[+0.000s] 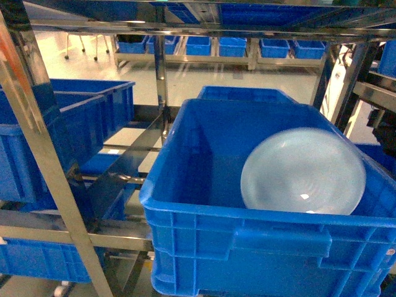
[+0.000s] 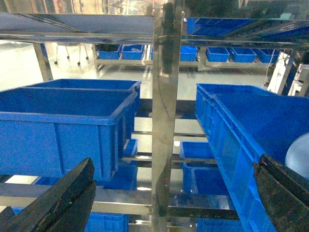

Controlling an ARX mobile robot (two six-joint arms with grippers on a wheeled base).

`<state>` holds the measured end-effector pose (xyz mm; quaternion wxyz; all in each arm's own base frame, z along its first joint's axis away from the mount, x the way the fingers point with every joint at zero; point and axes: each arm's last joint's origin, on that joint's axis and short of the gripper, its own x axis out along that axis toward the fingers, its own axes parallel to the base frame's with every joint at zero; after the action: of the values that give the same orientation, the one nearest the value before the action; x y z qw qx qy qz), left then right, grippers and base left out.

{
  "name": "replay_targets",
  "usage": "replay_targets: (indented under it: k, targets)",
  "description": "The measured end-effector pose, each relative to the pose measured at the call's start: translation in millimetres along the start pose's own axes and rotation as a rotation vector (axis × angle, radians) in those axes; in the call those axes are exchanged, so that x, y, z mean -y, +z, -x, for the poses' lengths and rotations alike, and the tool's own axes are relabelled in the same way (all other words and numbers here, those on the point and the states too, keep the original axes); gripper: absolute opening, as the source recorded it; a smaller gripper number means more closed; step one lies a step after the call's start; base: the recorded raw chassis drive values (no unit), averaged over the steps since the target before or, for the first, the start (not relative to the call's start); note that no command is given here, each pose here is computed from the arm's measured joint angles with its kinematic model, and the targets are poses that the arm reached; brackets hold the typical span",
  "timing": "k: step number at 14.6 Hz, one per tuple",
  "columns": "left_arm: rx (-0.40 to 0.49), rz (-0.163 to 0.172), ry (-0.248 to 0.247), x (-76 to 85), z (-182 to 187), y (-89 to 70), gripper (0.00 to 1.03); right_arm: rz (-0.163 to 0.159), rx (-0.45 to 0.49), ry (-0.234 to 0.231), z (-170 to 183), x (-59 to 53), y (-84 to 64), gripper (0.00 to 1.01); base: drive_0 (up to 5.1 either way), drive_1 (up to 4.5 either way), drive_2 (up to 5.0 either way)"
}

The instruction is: Place blue tray on left shelf second layer neatly

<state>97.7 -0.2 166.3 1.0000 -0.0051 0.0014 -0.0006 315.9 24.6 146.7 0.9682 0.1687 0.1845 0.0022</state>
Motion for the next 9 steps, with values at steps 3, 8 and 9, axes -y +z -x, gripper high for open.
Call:
replay_targets:
  k: [3, 8, 9]
  targets:
    - [0.0, 0.0, 0.0, 0.0, 0.0, 0.0, 0.98, -0.008, -0.039, 0.074, 55.4, 2.5, 1.9, 0.72, 0.0, 0.0, 0.0]
    - [0.0, 0.0, 0.0, 0.0, 0.0, 0.0, 0.98, 0.218, 0.233, 0.009, 135.6, 14.2, 6.5, 0.8, 0.0, 0.0, 0.0]
    - [-0.001, 0.0, 0.004, -0.2, 0.0, -0.1, 0.98, 0.279, 0.274, -0.001, 141.8, 19.6, -11.2, 0.67, 0.0, 0.0, 0.0]
